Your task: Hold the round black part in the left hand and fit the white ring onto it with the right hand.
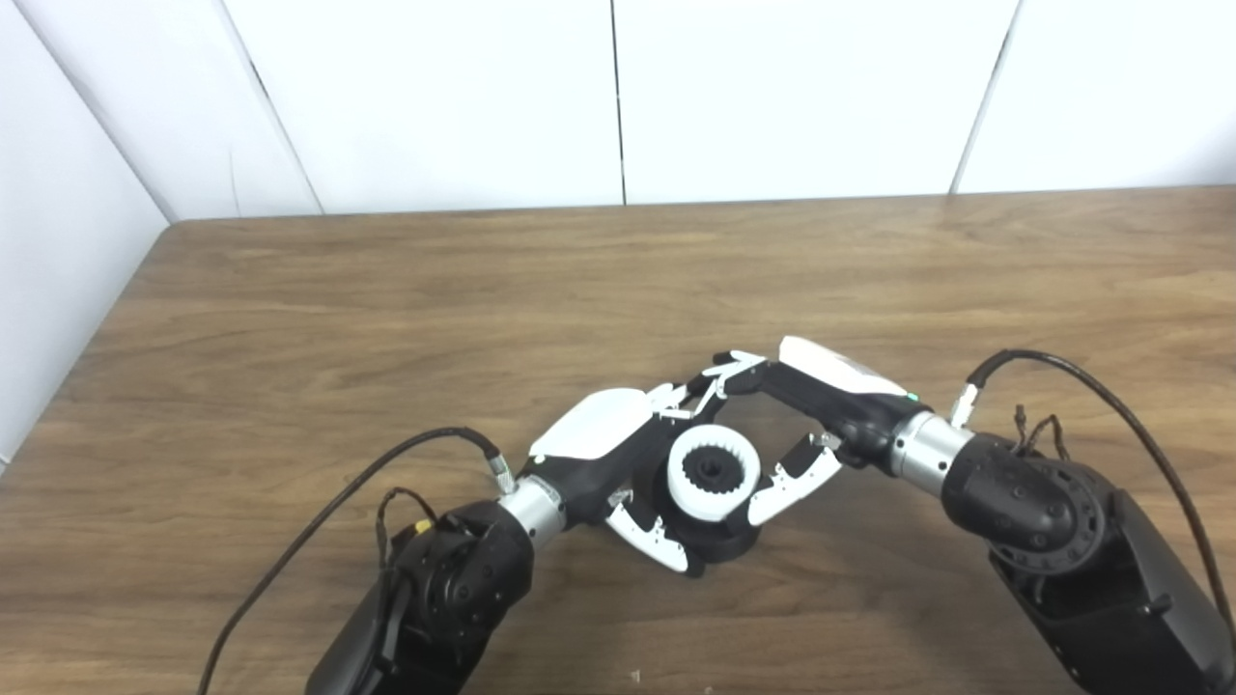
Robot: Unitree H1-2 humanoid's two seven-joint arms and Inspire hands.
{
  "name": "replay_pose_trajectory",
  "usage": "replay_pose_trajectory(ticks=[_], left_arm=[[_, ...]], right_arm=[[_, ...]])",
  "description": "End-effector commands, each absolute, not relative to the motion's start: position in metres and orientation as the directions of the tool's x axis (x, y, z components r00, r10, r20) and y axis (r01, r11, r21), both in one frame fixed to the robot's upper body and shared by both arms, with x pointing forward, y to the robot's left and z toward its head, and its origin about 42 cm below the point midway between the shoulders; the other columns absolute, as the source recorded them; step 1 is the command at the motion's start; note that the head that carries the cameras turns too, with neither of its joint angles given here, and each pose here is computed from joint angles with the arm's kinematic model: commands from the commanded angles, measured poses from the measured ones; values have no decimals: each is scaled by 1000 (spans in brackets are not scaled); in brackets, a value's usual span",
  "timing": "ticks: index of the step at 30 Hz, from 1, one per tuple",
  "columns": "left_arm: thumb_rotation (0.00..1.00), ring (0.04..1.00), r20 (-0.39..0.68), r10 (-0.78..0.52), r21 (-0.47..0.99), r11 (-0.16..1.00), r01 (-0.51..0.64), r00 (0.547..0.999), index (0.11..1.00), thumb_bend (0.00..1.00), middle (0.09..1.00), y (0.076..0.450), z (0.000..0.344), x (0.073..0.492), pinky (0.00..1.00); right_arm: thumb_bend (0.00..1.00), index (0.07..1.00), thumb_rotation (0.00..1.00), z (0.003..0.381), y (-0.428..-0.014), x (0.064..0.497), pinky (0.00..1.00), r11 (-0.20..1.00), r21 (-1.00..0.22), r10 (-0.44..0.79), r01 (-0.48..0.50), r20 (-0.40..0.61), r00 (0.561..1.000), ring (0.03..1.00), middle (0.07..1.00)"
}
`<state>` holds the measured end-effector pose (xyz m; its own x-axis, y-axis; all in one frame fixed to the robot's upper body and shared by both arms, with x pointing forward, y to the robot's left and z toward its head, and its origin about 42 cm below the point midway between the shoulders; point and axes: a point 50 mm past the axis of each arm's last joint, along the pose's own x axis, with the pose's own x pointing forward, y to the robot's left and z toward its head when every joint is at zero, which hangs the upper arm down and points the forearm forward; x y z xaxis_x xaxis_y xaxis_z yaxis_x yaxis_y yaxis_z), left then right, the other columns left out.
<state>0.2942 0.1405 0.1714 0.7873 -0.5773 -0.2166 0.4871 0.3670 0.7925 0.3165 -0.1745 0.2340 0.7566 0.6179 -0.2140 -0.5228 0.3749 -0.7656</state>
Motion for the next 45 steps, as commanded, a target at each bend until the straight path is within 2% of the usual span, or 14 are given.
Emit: replay_pose_trajectory(ticks=[1, 11, 13, 14, 16, 21, 26, 38, 45], left_arm=[[170, 1000, -233, -578, 787, 361, 501, 782, 704, 864, 995, 140, 173, 297, 916], [175, 1000, -233, -574, 786, 364, 500, 785, 699, 867, 993, 140, 174, 298, 912], [181, 1000, -235, -574, 786, 363, 501, 785, 699, 864, 994, 140, 175, 298, 917], [181, 1000, -234, -575, 786, 364, 500, 784, 699, 863, 994, 141, 175, 299, 918], [179, 1000, -234, -574, 786, 363, 500, 785, 698, 862, 994, 141, 174, 299, 914], [183, 1000, -232, -575, 787, 363, 499, 785, 694, 864, 991, 142, 174, 300, 916], [186, 1000, -234, -574, 789, 359, 498, 785, 691, 863, 992, 143, 173, 301, 924], [187, 1000, -238, -562, 795, 356, 492, 792, 695, 862, 993, 146, 173, 301, 933], [185, 1000, -238, -543, 790, 374, 486, 805, 740, 871, 981, 153, 172, 301, 907]], right_arm=[[522, 490, 162, 248, -170, 319, 918, 348, -801, 653, -488, -166, 739, 972, 860], [521, 494, 165, 243, -170, 319, 927, 316, -809, 656, -495, -191, 730, 979, 866], [759, 586, 315, 242, -170, 319, 928, 309, -812, 657, -495, -194, 729, 978, 866], [824, 614, 353, 241, -170, 320, 926, 306, -813, 658, -495, -195, 727, 978, 866], [892, 651, 389, 241, -171, 320, 924, 304, -812, 661, -498, -197, 724, 977, 867], [973, 715, 438, 241, -173, 321, 939, 304, -803, 661, -513, -210, 720, 983, 881], [998, 737, 468, 242, -175, 322, 923, 298, -806, 662, -511, -211, 719, 985, 889], [1000, 720, 477, 245, -176, 322, 915, 320, -802, 653, -504, -199, 731, 982, 895], [1000, 705, 463, 242, -178, 321, 908, 338, -796, 648, -502, -190, 737, 974, 889]])
